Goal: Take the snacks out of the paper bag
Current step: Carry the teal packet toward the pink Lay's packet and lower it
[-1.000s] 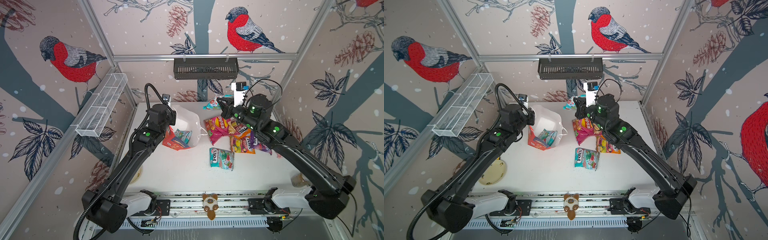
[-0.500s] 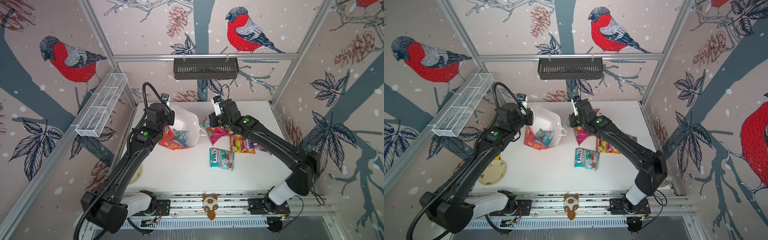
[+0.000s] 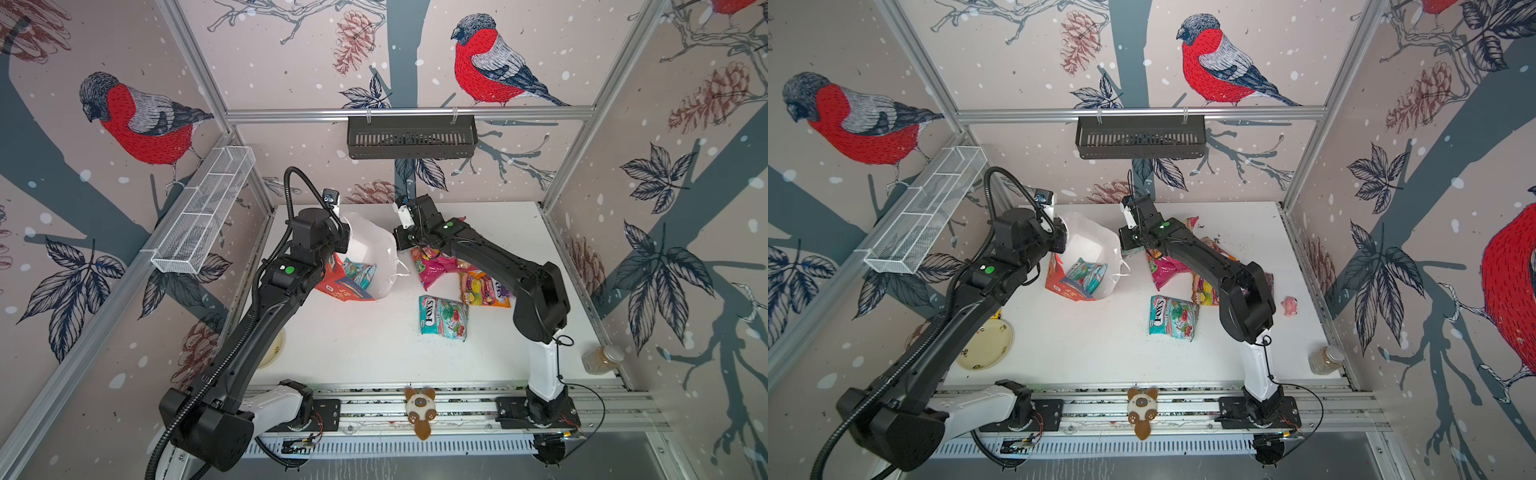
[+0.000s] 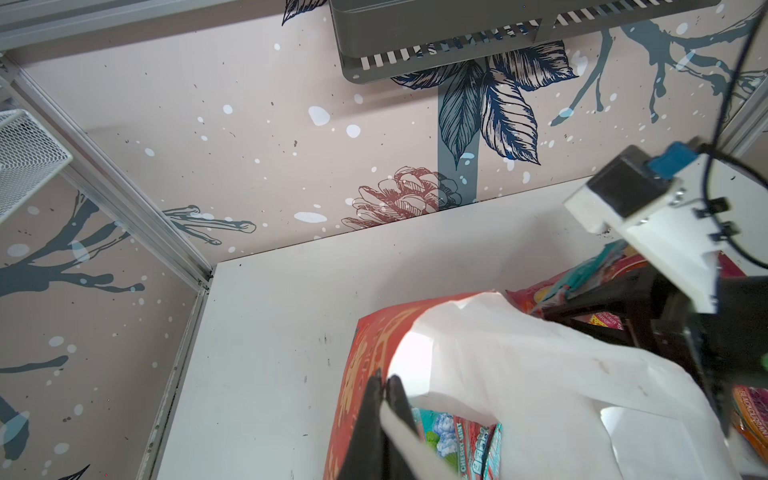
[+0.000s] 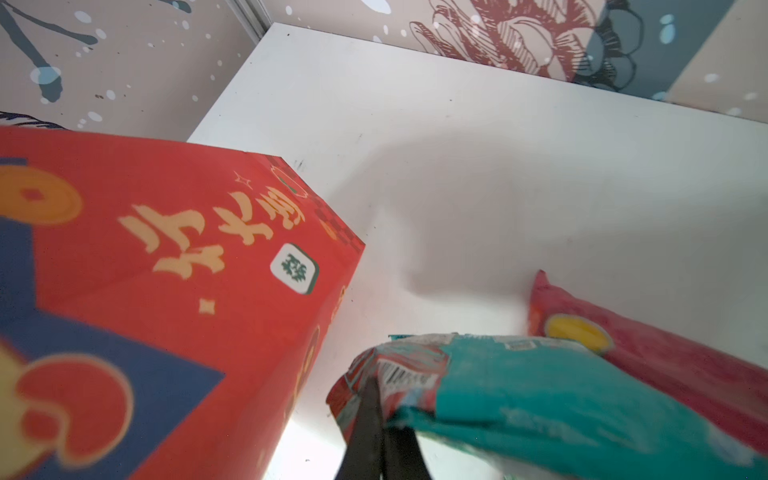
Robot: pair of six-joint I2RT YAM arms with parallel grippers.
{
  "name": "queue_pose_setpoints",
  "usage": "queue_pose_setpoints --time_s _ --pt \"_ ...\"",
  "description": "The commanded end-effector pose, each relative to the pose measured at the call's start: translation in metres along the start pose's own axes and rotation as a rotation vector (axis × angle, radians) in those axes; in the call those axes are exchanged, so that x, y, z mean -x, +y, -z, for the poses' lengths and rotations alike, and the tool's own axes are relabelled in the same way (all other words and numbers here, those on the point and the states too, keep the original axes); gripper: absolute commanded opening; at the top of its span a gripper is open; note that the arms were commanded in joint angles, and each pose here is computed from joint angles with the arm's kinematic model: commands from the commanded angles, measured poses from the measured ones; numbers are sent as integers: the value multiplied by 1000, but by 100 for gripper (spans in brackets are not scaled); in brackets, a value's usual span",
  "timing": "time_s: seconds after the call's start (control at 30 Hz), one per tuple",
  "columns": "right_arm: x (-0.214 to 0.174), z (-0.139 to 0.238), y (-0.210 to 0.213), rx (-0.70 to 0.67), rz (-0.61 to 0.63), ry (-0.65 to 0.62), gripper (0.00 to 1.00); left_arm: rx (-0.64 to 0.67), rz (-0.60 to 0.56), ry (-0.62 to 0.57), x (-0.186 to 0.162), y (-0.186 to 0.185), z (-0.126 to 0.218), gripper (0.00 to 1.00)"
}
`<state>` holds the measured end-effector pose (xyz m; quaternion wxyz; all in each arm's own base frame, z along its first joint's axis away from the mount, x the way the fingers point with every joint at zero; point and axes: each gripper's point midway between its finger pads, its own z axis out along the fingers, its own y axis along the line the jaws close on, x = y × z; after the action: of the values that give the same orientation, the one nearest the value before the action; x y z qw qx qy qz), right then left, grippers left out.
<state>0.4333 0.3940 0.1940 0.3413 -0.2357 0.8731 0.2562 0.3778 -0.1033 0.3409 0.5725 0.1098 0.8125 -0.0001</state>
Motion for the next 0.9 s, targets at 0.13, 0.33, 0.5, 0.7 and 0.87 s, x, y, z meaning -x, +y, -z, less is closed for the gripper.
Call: queue_pose_setpoints --time_s 0.13,0.33,0.5,0.7,0.87 --pt "-16 -32 13 130 -34 51 0 12 -5 -42 11 4 0 0" --pt "-61 -39 -4 94 -98 157 0 11 -11 -38 9 4 -2 0" --pt "-74 -23 -11 53 -104 168 0 3 -15 -37 9 2 -4 0" --pt "-53 9 -1 18 -66 109 0 -8 -18 -37 9 1 -6 0" --pt "-49 31 3 -1 -98 123 0 -12 -15 -34 8 0 -6 0"
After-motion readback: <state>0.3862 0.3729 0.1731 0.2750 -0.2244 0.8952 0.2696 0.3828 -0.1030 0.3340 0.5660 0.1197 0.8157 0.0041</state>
